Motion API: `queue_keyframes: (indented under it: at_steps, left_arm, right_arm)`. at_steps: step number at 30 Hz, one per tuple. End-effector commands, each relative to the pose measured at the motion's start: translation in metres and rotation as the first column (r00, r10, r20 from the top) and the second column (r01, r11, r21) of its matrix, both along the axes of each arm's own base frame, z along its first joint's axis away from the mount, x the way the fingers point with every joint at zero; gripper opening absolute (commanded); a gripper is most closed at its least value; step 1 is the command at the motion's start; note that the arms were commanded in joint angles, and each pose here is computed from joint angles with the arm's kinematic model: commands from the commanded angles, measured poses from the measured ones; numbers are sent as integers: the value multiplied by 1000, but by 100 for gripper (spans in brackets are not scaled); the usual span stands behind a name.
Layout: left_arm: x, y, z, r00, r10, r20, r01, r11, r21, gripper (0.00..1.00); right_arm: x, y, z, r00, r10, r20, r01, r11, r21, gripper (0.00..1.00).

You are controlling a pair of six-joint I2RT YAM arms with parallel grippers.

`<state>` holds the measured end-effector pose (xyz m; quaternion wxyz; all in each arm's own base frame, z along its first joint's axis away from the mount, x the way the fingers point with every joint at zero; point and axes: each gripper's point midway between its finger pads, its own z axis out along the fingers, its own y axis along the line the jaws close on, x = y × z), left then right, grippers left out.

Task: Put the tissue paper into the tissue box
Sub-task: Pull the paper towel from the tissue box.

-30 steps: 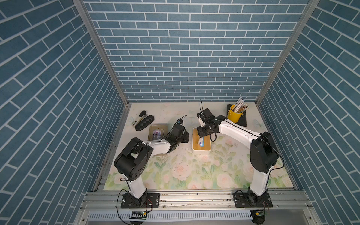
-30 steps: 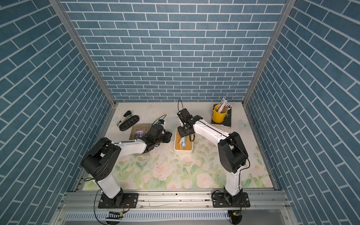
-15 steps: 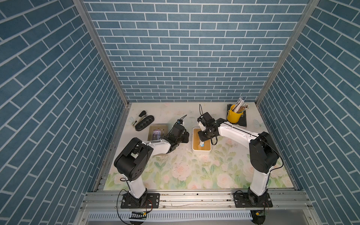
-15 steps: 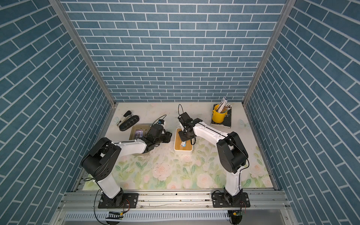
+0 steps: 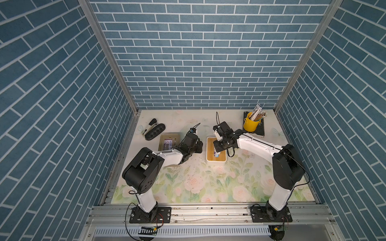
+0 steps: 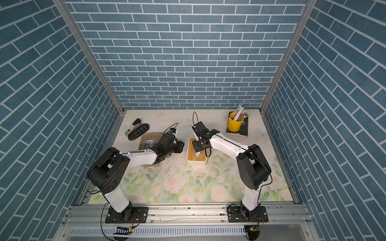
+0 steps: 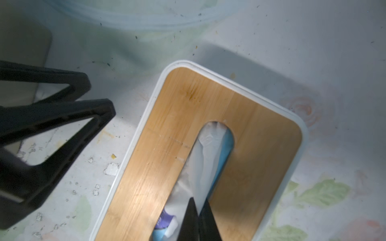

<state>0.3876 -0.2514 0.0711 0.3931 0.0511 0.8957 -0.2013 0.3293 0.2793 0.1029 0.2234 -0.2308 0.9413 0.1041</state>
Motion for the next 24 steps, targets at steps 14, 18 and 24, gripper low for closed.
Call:
queue_keyframes:
  at_steps: [14, 18, 24]
  left_arm:
    - [2, 0, -2, 1000, -6, 5, 6, 1000, 9, 49]
    - [1, 0, -4, 1000, -7, 3, 7, 1000, 11, 49]
    - [1, -1, -4, 1000, -8, 2, 8, 1000, 9, 49]
  right_arm:
    - [-20, -27, 11, 990, -108, 87, 102, 992, 74, 49]
    - [-13, -30, 37, 985, -106, 135, 101, 994, 46, 56]
    - [2, -17, 68, 984, -35, 174, 33, 999, 14, 58]
